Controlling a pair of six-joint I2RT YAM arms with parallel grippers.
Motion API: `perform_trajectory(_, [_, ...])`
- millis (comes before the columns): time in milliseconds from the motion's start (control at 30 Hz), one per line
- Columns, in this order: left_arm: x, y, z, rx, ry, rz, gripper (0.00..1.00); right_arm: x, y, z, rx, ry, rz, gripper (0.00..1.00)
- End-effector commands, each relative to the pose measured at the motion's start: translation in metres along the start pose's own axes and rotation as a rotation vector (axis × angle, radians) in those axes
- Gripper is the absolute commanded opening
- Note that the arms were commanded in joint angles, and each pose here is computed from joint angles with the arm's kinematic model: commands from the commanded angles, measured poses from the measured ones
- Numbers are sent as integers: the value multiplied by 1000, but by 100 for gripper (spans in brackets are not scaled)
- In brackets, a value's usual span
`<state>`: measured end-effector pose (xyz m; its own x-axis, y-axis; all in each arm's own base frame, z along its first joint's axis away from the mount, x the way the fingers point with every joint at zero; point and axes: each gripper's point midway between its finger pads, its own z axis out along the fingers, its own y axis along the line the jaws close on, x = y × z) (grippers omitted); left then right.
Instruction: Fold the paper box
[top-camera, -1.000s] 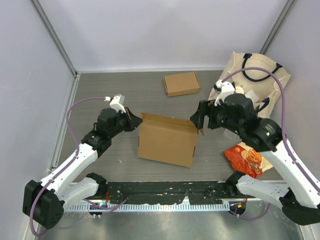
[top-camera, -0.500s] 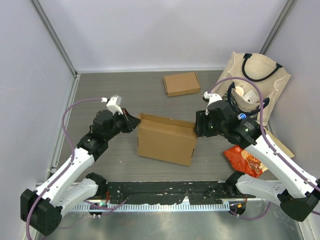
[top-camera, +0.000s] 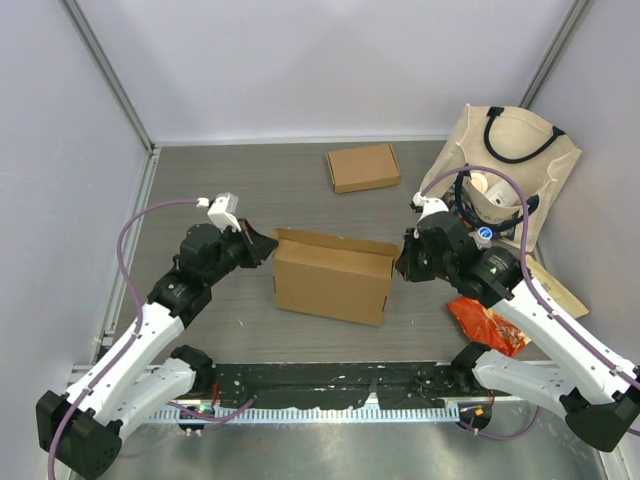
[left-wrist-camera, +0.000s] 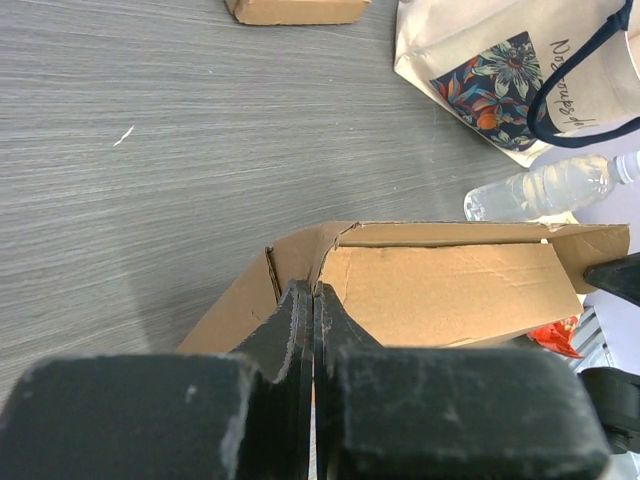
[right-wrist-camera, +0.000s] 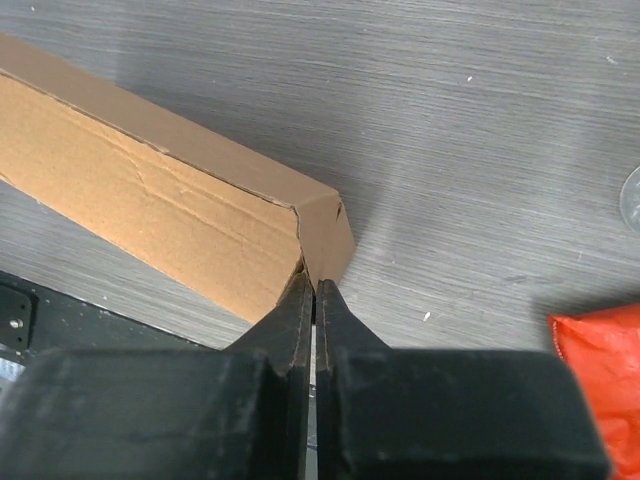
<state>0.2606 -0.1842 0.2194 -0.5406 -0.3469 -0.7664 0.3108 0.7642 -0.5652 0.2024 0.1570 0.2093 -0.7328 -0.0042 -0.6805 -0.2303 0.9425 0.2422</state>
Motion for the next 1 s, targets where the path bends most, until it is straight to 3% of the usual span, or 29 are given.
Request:
perform_trajectory(0, [-13, -10, -8, 31, -51, 0, 0, -23, 18, 3, -54, -84, 111, 1])
perform_trajectory(433, [4, 5, -14, 3, -60, -37, 0, -32, 37, 5, -125, -121, 449, 1])
perform_trajectory(767, [10, 5, -12, 5, -50, -51, 0, -10, 22, 21, -68, -87, 179, 1])
perform_trajectory(967, [12, 6, -12, -2, -44, -50, 0, -15, 8, 8, 6, -77, 65, 1])
